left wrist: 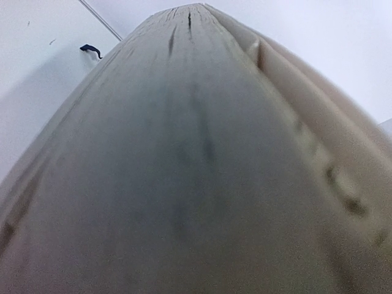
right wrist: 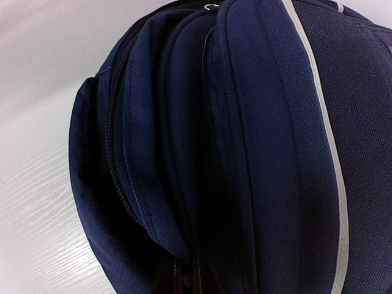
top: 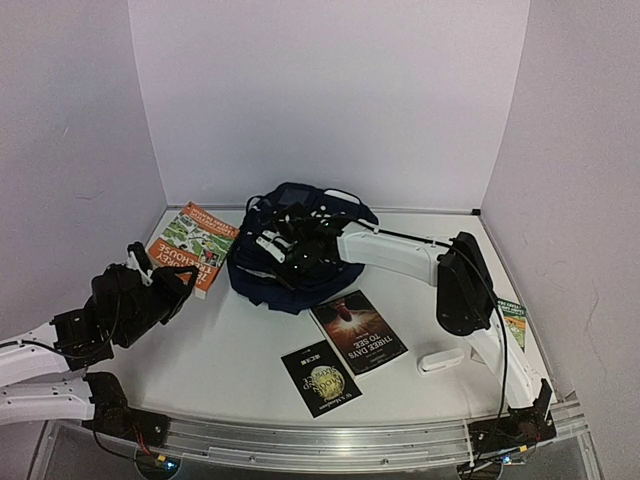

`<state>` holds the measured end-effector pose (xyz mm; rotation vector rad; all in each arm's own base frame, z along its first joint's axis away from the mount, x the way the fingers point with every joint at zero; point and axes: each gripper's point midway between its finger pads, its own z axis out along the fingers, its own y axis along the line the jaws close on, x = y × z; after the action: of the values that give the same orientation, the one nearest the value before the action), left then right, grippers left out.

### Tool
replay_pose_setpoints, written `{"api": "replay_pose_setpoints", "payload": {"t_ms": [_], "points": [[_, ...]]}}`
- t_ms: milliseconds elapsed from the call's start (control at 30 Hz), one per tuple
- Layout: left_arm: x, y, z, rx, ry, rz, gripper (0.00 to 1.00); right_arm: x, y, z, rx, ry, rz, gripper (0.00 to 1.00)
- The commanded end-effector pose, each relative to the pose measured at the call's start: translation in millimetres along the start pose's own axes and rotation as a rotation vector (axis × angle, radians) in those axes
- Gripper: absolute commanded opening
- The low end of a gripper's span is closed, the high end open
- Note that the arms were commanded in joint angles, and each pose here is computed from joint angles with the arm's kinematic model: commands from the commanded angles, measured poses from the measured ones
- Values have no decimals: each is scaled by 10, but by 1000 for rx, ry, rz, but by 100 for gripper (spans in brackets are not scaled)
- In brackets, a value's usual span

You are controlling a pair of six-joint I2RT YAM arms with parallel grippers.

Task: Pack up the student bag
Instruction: Place the book in the student bag.

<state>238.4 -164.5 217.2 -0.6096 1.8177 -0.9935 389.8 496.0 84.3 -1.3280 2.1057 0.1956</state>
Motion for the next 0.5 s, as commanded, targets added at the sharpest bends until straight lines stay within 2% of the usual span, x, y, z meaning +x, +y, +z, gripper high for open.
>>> {"api": "replay_pose_setpoints", "payload": {"t_ms": [0,467], "points": [[-90,-344,-170,172,7,-5,0,-483,-277,-604,81,-126,20,0],[308,-131,-185,234,152,-12,0,-1063,-903,-1338,191,-333,153,0]]}}
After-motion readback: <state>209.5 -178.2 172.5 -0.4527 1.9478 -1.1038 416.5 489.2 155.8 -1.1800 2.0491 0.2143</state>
